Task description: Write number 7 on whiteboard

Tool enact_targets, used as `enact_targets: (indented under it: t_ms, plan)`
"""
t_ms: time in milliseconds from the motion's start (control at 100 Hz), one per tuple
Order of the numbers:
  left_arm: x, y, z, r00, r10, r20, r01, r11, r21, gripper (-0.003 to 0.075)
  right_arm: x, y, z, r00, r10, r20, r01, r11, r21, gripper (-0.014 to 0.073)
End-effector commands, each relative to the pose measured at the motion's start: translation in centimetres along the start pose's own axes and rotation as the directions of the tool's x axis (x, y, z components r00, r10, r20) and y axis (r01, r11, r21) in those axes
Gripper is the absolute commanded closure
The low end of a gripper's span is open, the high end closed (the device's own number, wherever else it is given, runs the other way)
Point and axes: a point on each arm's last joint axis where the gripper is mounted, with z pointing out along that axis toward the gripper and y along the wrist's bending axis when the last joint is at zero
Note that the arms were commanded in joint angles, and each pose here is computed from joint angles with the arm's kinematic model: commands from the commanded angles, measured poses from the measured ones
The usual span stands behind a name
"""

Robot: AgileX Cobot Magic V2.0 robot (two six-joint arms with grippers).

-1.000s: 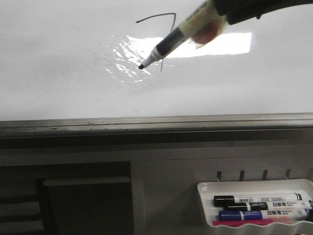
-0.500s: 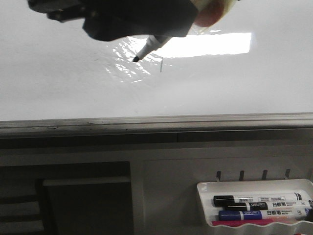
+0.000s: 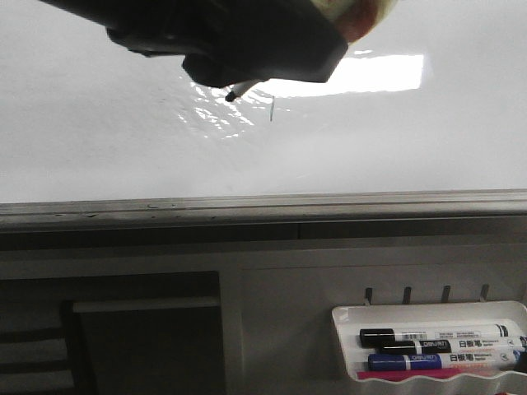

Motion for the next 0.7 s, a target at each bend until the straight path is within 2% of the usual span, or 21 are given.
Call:
enact_targets:
  t_ms: [0, 140, 250, 390, 480, 630, 690]
  plan:
    - [-2.20, 0.54, -0.65, 0.993, -0.001, 0.116, 0.006, 0.999, -0.043, 0.0444, -1.31, 0.54, -1.04, 0.996, -0.011, 0.088, 0.010, 1.000, 0.009, 0.0648]
    - [-2.20, 0.54, -0.65, 0.993, -0.001, 0.116, 0.006, 0.999, -0.043, 0.0587, -1.34, 0.51, -1.04, 0.996, -0.011, 0.091, 0.010, 1.000, 0.012, 0.0648]
    - [-2.20, 0.54, -0.65, 0.993, -0.001, 0.116, 0.006, 0.999, -0.043, 0.0739, -1.34, 0.51, -1.04, 0.996, -0.011, 0.090, 0.010, 1.000, 0.012, 0.0648]
    - [-2.20, 0.54, -0.65, 0.993, -0.002, 0.116, 0.007, 0.999, -0.043, 0.0741, -1.30, 0.55, -1.04, 0.995, -0.046, 0.086, 0.045, 0.999, 0.011, 0.0630]
    - [-2.20, 0.55, -0.65, 0.993, -0.007, 0.116, 0.012, 0.999, -0.043, 0.0741, -1.24, 0.65, -1.09, 0.995, -0.064, 0.082, 0.064, 0.998, 0.006, 0.0523]
    - [-2.27, 0.83, -0.87, 0.991, -0.051, 0.122, 0.058, 0.997, -0.051, 0.0741, -1.29, 0.48, -1.20, 0.995, -0.056, 0.087, 0.055, 0.998, 0.014, 0.0214]
    - [-2.37, 1.35, -1.23, 0.986, -0.105, 0.132, 0.115, 0.991, -0.066, 0.0741, -1.31, 0.28, -1.48, 0.994, -0.048, 0.094, 0.046, 0.999, 0.026, 0.0134]
